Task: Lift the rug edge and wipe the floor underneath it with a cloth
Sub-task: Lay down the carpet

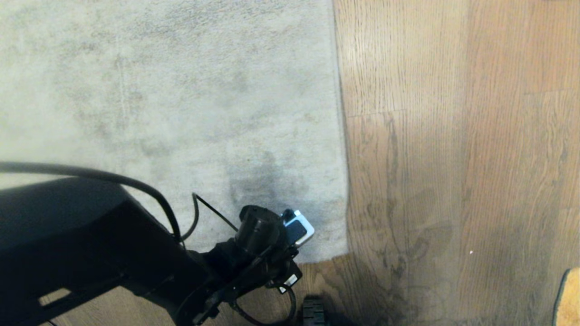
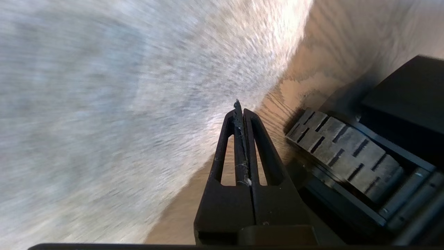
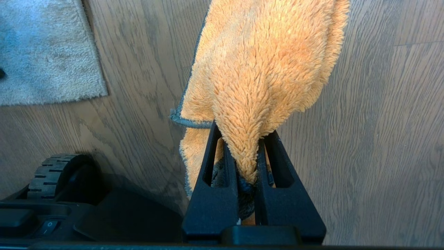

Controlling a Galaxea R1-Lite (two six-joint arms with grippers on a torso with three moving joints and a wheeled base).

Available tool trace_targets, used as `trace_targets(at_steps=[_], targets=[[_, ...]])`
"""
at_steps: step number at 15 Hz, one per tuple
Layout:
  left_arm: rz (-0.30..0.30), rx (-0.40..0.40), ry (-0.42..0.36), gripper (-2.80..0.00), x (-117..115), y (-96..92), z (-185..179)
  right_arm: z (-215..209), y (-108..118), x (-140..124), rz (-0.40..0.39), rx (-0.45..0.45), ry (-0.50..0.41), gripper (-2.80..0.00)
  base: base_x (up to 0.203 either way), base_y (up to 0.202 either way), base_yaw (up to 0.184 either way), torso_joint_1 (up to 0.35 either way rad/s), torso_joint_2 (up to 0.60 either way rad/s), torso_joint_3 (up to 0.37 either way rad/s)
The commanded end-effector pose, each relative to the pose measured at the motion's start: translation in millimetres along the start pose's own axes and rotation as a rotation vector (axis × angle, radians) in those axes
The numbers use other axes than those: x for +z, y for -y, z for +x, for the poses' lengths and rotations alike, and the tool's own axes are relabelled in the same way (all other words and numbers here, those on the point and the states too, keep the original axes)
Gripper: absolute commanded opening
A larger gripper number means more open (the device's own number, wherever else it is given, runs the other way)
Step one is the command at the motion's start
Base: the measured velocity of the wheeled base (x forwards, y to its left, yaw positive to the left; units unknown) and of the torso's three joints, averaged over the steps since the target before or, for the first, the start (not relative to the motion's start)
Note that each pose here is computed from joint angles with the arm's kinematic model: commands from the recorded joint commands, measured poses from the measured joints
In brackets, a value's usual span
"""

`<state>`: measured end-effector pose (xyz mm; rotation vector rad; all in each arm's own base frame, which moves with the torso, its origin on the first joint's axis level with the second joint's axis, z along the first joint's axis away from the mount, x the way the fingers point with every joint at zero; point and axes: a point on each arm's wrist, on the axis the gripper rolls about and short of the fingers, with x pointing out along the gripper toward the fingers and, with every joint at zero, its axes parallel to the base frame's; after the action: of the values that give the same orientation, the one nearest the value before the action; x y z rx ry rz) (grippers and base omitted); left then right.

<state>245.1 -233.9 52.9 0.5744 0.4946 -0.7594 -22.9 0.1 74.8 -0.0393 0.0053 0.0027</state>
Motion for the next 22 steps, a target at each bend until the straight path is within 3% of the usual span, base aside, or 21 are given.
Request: trace_targets(at_steps=[1, 8, 15, 22], targets=[[-0.005, 0.029, 0.087, -2.80, 22, -10.4, -36, 0, 0, 0, -0.001, 0.001, -0.002, -2.80, 0.000, 0.000, 0.000, 0.000, 0.00, 0.000], [-0.046, 0.083, 0.149, -2.80, 35, -34.5, -129, 0, 0, 0, -0.001, 0.001, -0.002, -2.80, 0.000, 0.000, 0.000, 0.000, 0.00, 0.000], [-0.081, 0.159, 0.240, -2.80, 1, -35.4, -193, 0, 0, 0, -0.001, 0.001, -0.002, -2.80, 0.000, 0.000, 0.000, 0.000, 0.00, 0.000], [-0.173, 0.375, 0.311, -2.80, -58, -35.9, -261, 0, 0, 0, -0.001, 0.001, -0.001, -2.80, 0.000, 0.000, 0.000, 0.000, 0.00, 0.000]])
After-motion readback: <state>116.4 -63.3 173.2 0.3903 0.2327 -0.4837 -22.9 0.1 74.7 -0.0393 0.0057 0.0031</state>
